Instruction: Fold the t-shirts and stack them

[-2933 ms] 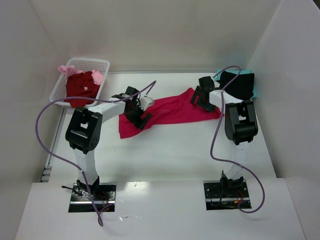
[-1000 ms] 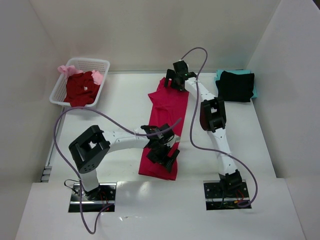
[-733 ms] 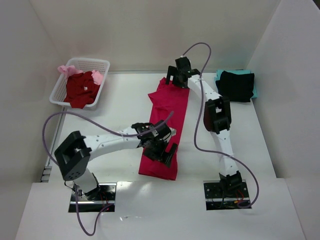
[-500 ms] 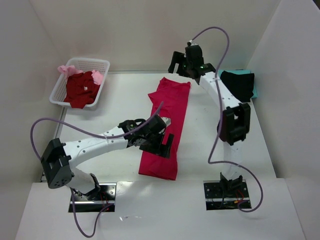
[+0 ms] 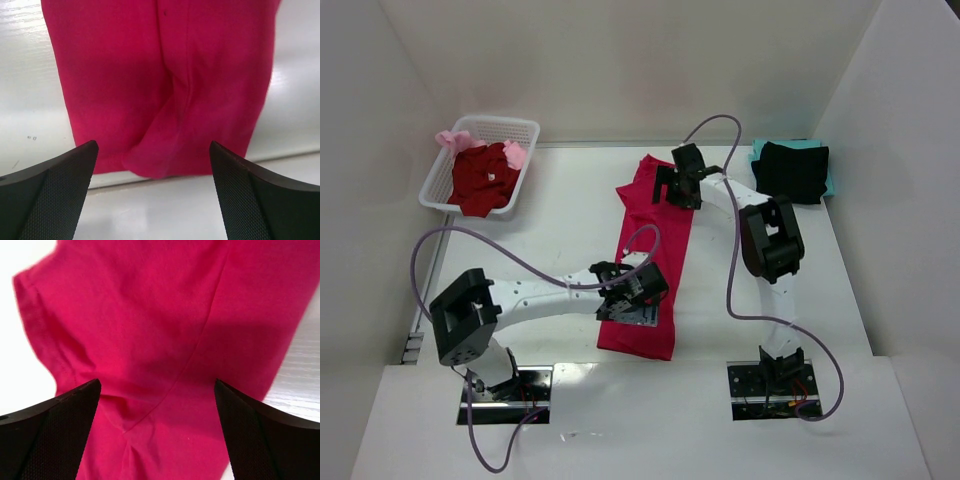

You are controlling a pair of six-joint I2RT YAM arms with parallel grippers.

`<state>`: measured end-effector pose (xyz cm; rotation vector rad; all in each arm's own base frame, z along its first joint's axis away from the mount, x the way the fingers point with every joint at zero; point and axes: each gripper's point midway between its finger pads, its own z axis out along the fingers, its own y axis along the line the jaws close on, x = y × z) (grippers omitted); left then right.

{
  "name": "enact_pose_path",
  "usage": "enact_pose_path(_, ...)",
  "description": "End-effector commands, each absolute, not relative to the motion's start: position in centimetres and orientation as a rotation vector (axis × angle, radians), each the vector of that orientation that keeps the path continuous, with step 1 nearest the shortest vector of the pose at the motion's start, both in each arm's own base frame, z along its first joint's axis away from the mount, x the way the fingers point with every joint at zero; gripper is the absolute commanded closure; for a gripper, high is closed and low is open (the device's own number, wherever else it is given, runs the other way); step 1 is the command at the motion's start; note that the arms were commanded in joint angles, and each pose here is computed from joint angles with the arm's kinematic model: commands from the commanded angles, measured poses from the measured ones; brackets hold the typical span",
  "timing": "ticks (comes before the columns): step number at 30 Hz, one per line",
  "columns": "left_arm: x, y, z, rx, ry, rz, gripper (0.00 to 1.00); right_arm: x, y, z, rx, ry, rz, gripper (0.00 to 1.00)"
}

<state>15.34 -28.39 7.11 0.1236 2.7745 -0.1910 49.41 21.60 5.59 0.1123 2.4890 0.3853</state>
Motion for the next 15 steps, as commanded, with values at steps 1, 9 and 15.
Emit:
enact_pose_path(1, 16.6, -29.2, 6.3, 0.015, 2.702, -0.183, 0.01, 50.7, 23.6, 7.4, 0.075, 2.414, 0.405, 0.0)
enact_pose_path(9, 16.4, -30.5, 2.9, 0.062, 2.747, -0.188, 0.01, 51.6, 23.4, 4.3, 0.079, 2.476, 0.334, 0.0)
enact_pose_path(15, 15.6, -30.5, 1.3, 0.103, 2.795, -0.187, 0.01, 52.2, 23.2, 2.3, 0.073, 2.505, 0.292, 0.0)
